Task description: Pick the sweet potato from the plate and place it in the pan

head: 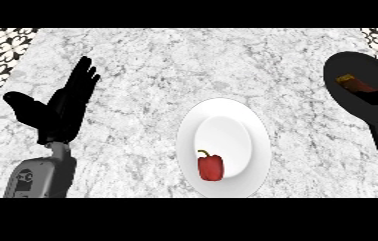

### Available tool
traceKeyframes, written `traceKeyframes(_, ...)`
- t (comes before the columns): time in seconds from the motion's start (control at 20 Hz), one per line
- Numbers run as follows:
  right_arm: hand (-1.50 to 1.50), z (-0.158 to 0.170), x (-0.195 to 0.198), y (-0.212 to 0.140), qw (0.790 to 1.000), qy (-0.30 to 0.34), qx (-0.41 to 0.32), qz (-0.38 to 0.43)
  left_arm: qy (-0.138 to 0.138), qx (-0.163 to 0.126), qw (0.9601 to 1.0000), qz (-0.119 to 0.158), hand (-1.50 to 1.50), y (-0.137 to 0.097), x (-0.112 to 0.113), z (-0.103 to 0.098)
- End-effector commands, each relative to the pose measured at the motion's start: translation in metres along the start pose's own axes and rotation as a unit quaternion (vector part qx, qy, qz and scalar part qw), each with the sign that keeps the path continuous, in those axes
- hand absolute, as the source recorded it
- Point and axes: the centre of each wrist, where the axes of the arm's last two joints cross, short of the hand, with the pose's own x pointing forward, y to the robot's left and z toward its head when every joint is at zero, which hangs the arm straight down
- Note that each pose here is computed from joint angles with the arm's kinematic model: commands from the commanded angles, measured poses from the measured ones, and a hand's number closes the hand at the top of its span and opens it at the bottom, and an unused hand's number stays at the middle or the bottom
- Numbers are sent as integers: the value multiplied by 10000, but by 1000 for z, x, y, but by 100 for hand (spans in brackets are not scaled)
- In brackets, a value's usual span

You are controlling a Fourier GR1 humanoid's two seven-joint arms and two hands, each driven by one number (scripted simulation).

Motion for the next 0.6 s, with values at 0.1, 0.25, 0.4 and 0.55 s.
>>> traceKeyframes(0.1, -150, 11, -18, 14, 9985, 10, 399, -381, -38, 27, 10000, -3, 0, 18, 14, -5)
traceKeyframes(0.25, -150, 5, -20, -3, 9935, -186, -109, -1119, -6, 64, 10000, 55, 0, 0, 2, 3)
traceKeyframes(0.4, -150, -1, -26, -25, 9818, -273, -424, -1832, 46, 122, 9999, 21, 0, 7, -2, 0)
traceKeyframes(0.55, -150, 6, -54, -39, 9616, -143, -576, -2681, -15, 91, 10000, 25, 0, 11, 5, 4)
